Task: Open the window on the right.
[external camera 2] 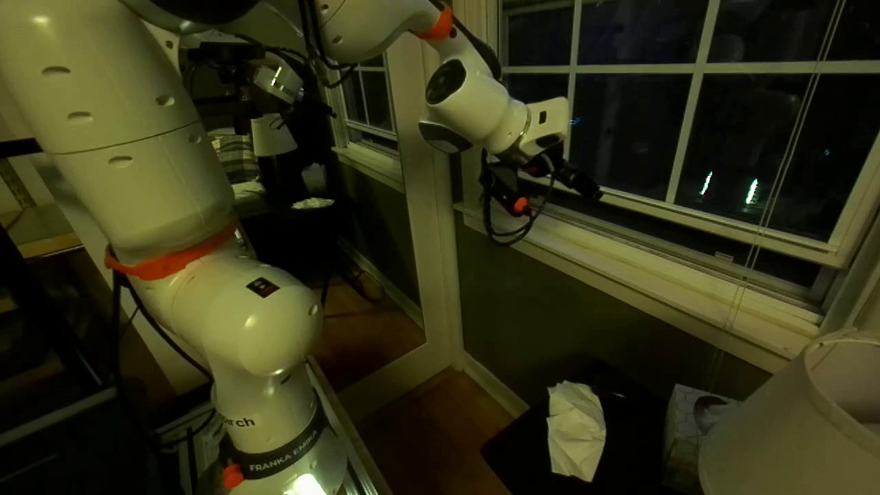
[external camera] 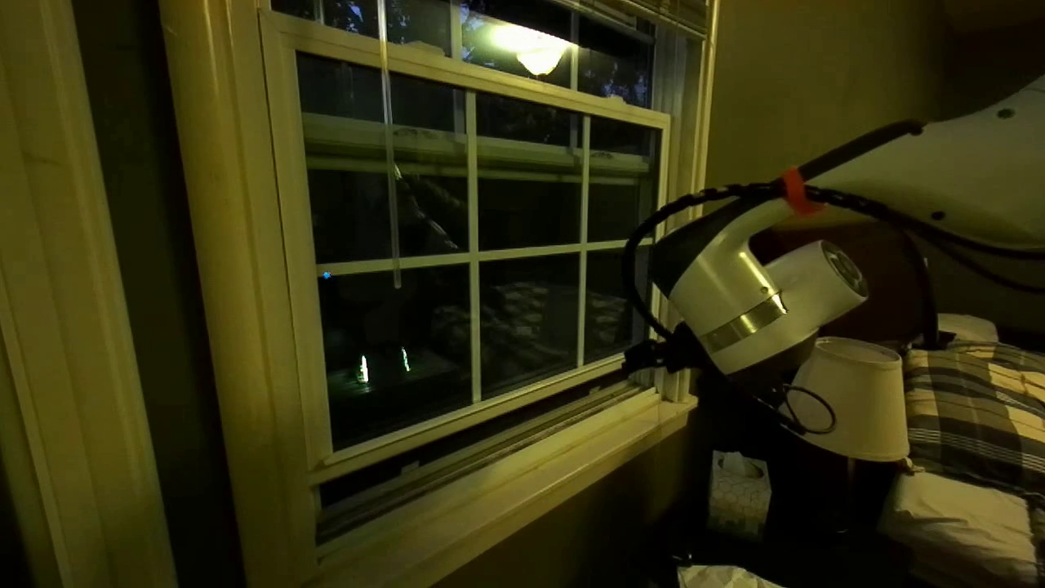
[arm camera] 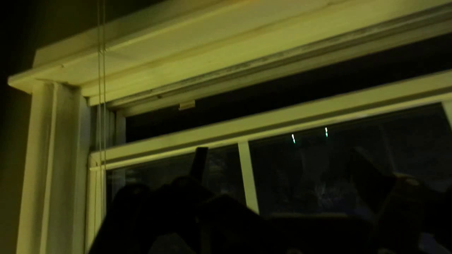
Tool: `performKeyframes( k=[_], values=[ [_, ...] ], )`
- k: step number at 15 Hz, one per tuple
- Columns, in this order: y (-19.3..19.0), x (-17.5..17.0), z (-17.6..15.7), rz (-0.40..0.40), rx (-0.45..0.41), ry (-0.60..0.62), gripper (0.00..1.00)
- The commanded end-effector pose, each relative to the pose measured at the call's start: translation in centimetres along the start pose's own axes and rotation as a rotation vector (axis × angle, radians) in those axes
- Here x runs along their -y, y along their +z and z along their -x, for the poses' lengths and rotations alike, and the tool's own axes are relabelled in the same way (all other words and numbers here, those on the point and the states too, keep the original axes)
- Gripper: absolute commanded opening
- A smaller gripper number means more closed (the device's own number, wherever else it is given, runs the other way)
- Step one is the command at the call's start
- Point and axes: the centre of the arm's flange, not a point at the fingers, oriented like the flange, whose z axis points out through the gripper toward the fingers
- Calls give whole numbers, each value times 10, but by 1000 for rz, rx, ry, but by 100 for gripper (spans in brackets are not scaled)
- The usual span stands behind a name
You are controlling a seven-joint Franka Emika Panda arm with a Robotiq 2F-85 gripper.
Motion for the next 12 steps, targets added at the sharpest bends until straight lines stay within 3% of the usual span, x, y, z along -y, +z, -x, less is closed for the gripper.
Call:
performKeyframes(
  k=[1,5,7,8,12],
  values=[
    [-73,14,-18,-19,129,10,100],
    [-98,24,18,-16,179,29,100],
    [-120,31,25,-8,159,38,100],
    [-74,31,68,12,173,25,100],
    [-105,36,51,-19,142,50,100]
  ],
)
